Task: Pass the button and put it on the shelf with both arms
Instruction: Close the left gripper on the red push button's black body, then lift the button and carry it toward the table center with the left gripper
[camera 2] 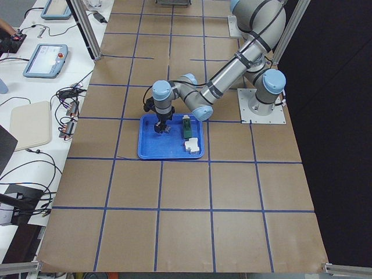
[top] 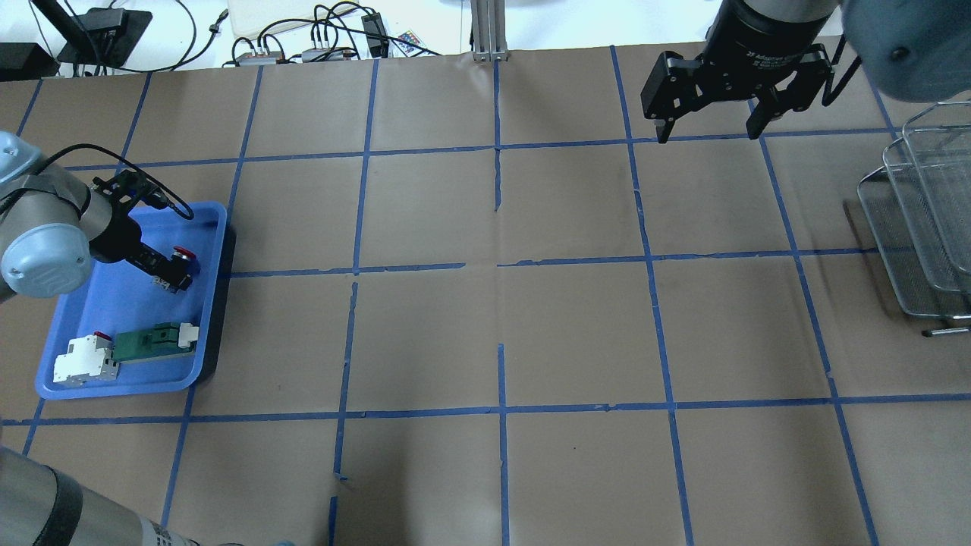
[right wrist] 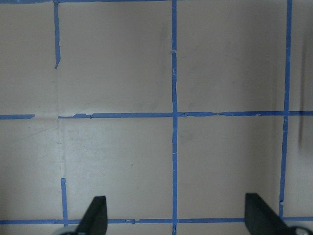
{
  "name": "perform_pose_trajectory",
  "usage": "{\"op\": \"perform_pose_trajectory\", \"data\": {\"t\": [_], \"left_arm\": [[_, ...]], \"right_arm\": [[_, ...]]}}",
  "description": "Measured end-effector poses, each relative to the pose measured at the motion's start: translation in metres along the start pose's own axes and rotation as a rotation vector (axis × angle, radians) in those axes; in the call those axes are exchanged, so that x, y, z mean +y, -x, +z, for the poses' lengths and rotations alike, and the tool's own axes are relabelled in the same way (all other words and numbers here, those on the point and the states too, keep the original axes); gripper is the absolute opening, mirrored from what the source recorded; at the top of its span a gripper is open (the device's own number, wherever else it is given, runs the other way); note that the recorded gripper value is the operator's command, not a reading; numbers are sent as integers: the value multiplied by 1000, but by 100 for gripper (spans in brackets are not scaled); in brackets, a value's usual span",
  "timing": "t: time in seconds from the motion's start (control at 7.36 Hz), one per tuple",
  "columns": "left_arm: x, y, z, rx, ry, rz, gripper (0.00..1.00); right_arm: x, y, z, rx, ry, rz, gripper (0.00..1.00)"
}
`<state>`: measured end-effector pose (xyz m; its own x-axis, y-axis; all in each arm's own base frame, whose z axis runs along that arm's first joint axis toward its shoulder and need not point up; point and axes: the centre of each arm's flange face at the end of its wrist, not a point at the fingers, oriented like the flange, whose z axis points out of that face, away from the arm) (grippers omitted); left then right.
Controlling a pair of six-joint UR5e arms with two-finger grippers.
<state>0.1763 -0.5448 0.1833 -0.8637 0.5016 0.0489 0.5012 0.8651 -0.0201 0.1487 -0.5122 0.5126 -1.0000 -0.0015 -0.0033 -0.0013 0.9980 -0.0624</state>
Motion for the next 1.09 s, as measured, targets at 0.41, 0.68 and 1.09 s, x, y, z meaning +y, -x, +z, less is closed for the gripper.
{"op": "perform_pose_trajectory", "data": {"t": [0.41,0.68,1.09], "left_arm": [[4,1,18,28,16,1,0],[3,4,12,14,8,21,0],[-40,-5,-27,-3,-25,233,0]], "right_arm": [[0,0,1,1,5,-5,100],[0,0,1,2,8,-7,100],[1,0,1,2,8,-7,100]]}}
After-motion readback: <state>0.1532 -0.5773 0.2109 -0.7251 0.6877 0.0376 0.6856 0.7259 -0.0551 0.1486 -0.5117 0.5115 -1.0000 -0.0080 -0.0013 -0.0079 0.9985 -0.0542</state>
